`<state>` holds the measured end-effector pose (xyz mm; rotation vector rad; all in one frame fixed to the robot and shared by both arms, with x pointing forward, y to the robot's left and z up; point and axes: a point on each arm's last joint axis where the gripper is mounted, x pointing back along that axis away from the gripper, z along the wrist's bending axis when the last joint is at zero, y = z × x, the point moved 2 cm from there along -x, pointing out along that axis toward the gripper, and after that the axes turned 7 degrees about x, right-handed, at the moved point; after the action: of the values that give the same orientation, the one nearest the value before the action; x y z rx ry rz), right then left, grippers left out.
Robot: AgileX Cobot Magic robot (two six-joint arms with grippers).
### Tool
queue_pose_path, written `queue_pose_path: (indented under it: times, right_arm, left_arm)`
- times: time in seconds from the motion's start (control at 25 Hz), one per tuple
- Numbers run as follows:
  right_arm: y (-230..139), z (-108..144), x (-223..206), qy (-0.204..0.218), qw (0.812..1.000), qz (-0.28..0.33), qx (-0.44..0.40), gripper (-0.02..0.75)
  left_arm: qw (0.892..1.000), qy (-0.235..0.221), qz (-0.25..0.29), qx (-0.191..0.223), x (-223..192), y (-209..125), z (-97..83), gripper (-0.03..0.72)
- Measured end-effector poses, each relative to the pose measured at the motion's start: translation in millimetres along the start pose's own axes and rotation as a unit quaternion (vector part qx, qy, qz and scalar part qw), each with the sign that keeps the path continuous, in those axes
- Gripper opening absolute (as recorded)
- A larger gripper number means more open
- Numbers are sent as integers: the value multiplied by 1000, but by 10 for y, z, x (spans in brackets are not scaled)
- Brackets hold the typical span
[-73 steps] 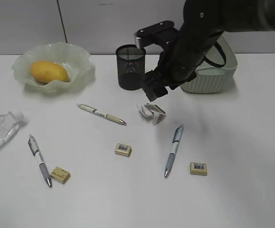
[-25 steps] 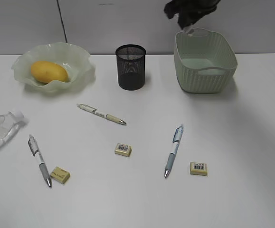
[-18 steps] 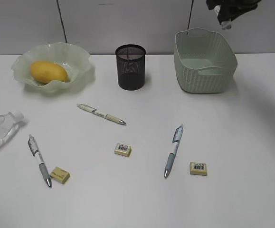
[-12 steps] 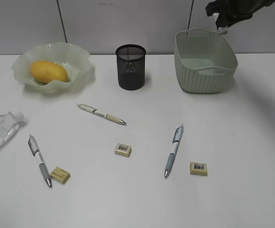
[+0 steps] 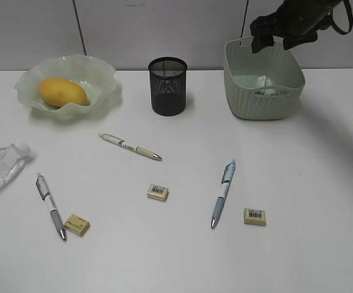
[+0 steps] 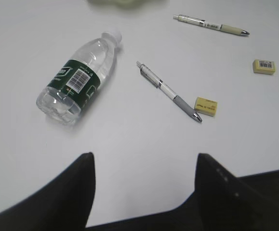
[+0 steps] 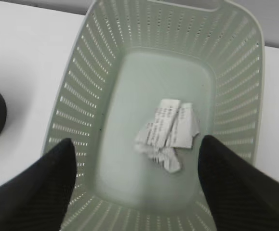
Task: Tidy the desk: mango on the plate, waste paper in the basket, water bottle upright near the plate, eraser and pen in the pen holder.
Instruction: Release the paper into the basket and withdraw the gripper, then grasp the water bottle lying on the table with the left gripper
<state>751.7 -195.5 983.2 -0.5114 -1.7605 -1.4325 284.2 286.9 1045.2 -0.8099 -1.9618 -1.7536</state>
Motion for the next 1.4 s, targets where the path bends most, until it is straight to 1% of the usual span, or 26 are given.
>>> queue_pose_path:
  times: [0.12, 0.24, 0.48, 0.76, 0.96, 1.0, 1.04, 1.12, 1.24, 1.28, 1.4]
  right_arm:
    - [6, -3, 43, -1, 1000, 4, 3, 624]
    - [18, -3, 198, -2, 1000, 19, 11, 624]
    - [10, -5, 680, -5, 997, 73, 27, 613]
    - [14, 25, 1378, -2, 994, 105, 29, 592]
    - [89, 45, 1971, -11, 998, 56, 29, 589]
    - [44, 64, 2230, -15, 999, 40, 29, 589]
    - [14, 74, 2387, -18, 999, 29, 29, 589]
    - [-108, 95, 2627, -23, 999, 21, 31, 589]
    - [-388, 145, 2981, -28, 999, 10, 32, 589]
    - [-498, 157, 3032, -31, 999, 10, 33, 587]
    - [-829, 209, 3233, -39, 999, -19, 34, 587]
  left_arm:
    - [1000, 0, 0, 0, 0, 0, 0, 491]
    - [1000, 0, 0, 0, 0, 0, 0, 491]
    - [1000, 0, 0, 0, 0, 0, 0, 491]
    - [1000, 0, 0, 0, 0, 0, 0, 491]
    - [1000, 0, 0, 1, 0, 0, 0, 491]
    - [1000, 0, 0, 1, 0, 0, 0, 491]
    - [1000, 0, 0, 1, 0, 0, 0, 491]
    - [1000, 0, 0, 1, 0, 0, 0, 491]
    - [1000, 0, 0, 1, 0, 0, 0, 491]
    - [1000, 0, 0, 1, 0, 0, 0, 491]
    - [1000, 0, 0, 1, 0, 0, 0, 491]
